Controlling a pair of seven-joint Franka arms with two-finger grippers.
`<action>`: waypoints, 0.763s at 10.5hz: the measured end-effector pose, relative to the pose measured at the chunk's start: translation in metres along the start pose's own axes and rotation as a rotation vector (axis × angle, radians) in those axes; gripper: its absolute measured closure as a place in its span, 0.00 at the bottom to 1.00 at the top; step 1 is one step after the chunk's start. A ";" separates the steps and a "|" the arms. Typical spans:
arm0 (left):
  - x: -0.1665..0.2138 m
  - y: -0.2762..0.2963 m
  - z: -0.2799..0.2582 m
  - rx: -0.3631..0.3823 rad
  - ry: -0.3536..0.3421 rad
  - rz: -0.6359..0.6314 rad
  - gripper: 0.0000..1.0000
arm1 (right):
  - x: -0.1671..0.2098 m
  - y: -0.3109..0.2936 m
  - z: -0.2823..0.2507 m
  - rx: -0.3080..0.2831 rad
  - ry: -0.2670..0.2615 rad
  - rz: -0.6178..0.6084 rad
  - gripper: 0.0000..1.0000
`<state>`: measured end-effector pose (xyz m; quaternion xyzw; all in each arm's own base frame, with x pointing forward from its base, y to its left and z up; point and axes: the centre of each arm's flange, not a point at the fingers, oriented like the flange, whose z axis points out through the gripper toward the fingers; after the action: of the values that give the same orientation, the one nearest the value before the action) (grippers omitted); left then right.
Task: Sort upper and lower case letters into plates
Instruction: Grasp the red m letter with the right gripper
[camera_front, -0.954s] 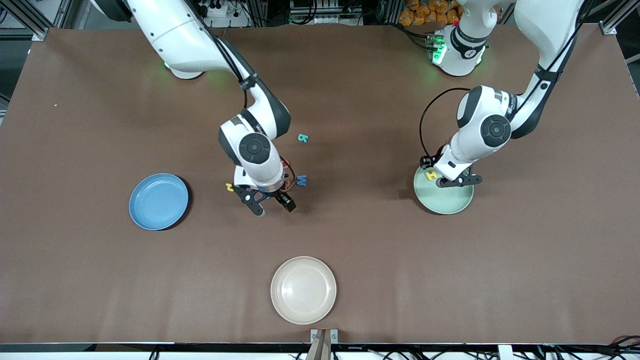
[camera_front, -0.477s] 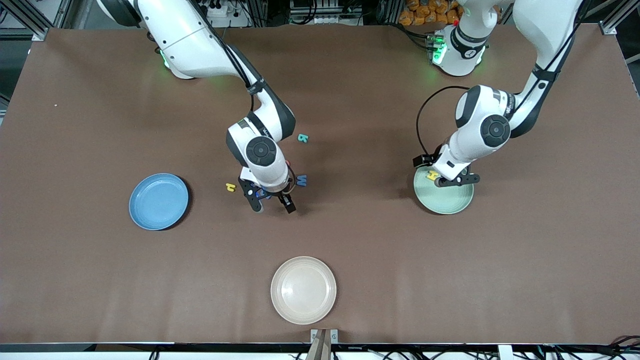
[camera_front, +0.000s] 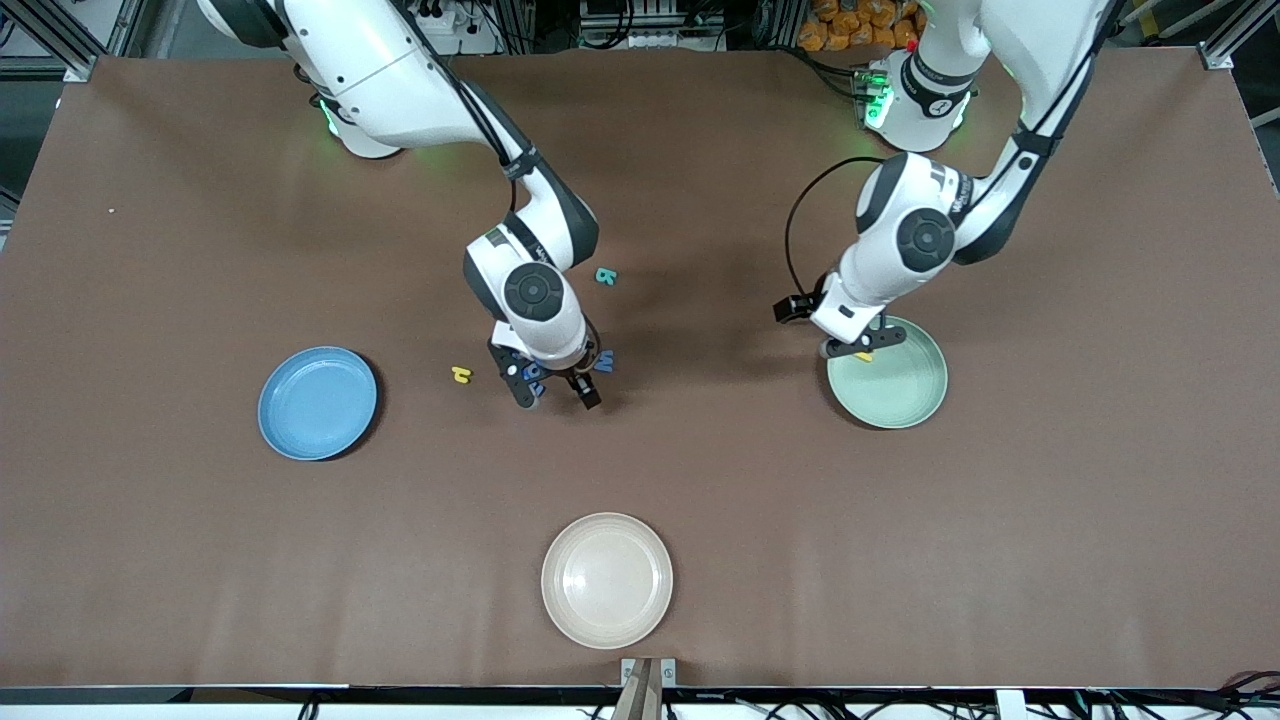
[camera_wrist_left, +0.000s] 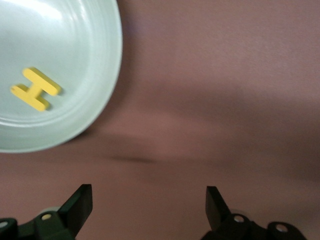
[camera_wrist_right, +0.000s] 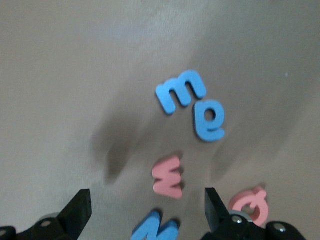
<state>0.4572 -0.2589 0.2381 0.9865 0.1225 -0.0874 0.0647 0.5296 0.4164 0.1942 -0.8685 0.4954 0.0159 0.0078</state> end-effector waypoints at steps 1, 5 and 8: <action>-0.007 0.011 -0.001 -0.002 0.004 -0.035 0.00 | -0.008 0.001 0.000 0.011 -0.005 -0.011 0.00; -0.018 0.035 -0.005 -0.012 0.016 -0.093 0.00 | -0.018 0.013 0.015 0.039 0.006 -0.048 0.00; -0.016 0.033 -0.006 -0.012 0.017 -0.096 0.00 | -0.012 0.020 0.022 0.021 0.013 -0.045 0.00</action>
<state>0.4508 -0.2939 0.2503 0.9798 0.1708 -0.0813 0.0653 0.5059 0.4174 0.1726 -0.8795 0.4757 0.0048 0.0141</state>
